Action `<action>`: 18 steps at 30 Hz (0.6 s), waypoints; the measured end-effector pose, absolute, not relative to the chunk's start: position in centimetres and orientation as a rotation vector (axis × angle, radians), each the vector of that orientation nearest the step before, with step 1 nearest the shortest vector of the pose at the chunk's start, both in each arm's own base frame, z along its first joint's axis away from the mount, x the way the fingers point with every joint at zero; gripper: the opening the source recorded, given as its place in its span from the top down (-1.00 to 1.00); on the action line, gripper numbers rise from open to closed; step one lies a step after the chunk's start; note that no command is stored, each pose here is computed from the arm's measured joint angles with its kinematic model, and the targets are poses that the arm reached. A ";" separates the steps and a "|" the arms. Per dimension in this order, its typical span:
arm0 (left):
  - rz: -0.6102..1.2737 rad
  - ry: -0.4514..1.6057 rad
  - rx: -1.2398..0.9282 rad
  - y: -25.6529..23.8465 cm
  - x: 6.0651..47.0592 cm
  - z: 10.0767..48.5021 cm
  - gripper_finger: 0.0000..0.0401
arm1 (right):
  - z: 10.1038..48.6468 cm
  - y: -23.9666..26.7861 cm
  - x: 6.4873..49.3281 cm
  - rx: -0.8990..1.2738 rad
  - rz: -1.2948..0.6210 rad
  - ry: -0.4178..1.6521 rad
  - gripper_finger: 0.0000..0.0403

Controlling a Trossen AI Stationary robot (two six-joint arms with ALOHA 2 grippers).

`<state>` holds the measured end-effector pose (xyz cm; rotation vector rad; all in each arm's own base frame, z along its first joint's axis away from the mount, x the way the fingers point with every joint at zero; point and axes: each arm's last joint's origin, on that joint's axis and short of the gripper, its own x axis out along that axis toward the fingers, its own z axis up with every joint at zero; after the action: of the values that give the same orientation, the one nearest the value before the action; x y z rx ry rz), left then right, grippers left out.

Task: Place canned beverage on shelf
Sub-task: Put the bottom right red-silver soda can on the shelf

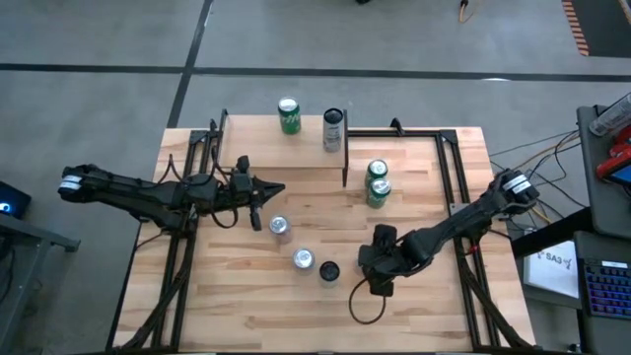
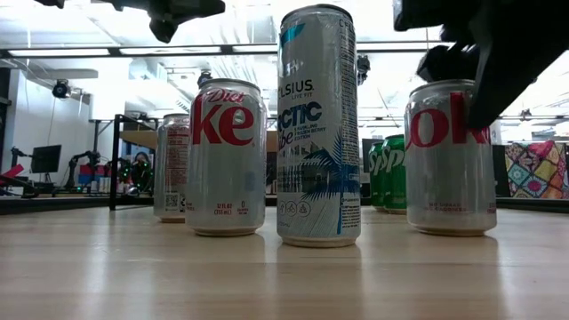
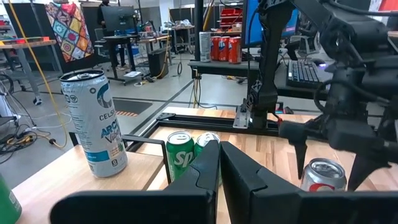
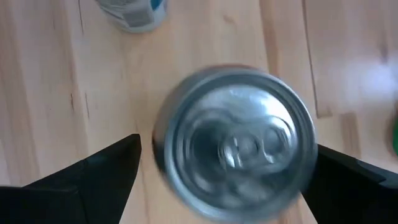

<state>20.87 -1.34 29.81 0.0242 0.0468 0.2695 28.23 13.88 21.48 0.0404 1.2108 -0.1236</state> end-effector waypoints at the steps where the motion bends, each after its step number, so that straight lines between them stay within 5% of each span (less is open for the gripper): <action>1: 0.268 0.047 0.024 -1.3 20.9 29.8 1.00 | 21.2 13.9 28.4 0.025 -0.128 1.207 -0.88; 5: 0.268 0.046 0.025 -1.3 20.9 29.8 1.00 | 21.1 13.8 28.6 -0.017 -0.151 1.185 -0.80; 10: 0.267 0.047 0.035 -1.3 20.9 29.8 1.00 | 21.5 13.2 28.6 -0.006 -0.162 1.178 -0.45; 18: 0.267 0.048 0.054 -1.3 20.9 29.8 0.81 | 23.2 12.4 28.4 -0.029 -0.190 1.212 -0.44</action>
<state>20.87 -1.34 29.84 0.0540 0.0483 0.2672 28.41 12.38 23.21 -0.0289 1.2122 -0.1900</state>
